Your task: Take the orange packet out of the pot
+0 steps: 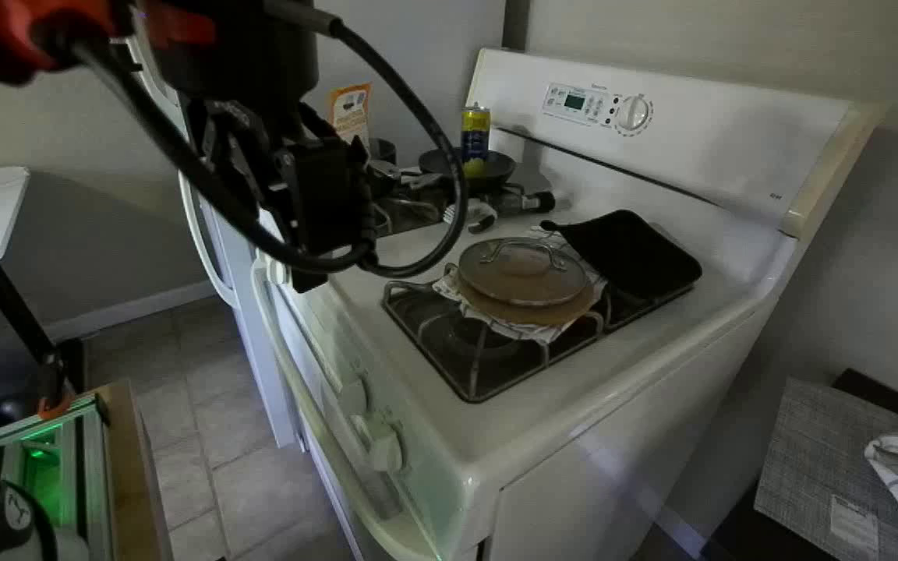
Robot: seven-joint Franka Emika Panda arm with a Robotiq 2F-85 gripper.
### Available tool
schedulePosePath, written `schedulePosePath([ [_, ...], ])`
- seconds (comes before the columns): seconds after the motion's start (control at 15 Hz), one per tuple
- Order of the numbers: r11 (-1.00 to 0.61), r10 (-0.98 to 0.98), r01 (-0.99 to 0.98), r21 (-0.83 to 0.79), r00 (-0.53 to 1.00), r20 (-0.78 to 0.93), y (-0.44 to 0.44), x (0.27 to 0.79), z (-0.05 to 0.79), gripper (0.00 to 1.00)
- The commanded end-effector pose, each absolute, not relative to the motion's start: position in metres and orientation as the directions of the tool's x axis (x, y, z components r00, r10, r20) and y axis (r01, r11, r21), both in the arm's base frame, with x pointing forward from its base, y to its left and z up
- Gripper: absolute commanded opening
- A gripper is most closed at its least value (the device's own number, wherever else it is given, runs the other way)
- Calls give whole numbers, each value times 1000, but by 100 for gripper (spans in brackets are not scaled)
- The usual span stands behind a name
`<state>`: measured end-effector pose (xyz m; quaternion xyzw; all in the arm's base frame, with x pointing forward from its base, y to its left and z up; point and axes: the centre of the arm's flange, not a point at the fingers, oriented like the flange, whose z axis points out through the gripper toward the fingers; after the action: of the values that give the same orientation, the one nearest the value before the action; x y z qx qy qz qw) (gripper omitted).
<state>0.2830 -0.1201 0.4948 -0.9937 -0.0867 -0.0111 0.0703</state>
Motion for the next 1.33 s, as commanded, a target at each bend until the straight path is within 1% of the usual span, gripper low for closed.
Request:
schedulePosePath([
  [0.0, -975, 171, 174, -138, 985, 34, -120, 283, 495, 100],
  [0.73, -975, 171, 174, -138, 985, 34, -120, 283, 495, 100],
  [0.93, -962, 238, 256, -100, 958, 162, -81, 309, 528, 100],
  [1.27, -884, 446, 468, 6, 839, 310, 27, 355, 582, 100],
])
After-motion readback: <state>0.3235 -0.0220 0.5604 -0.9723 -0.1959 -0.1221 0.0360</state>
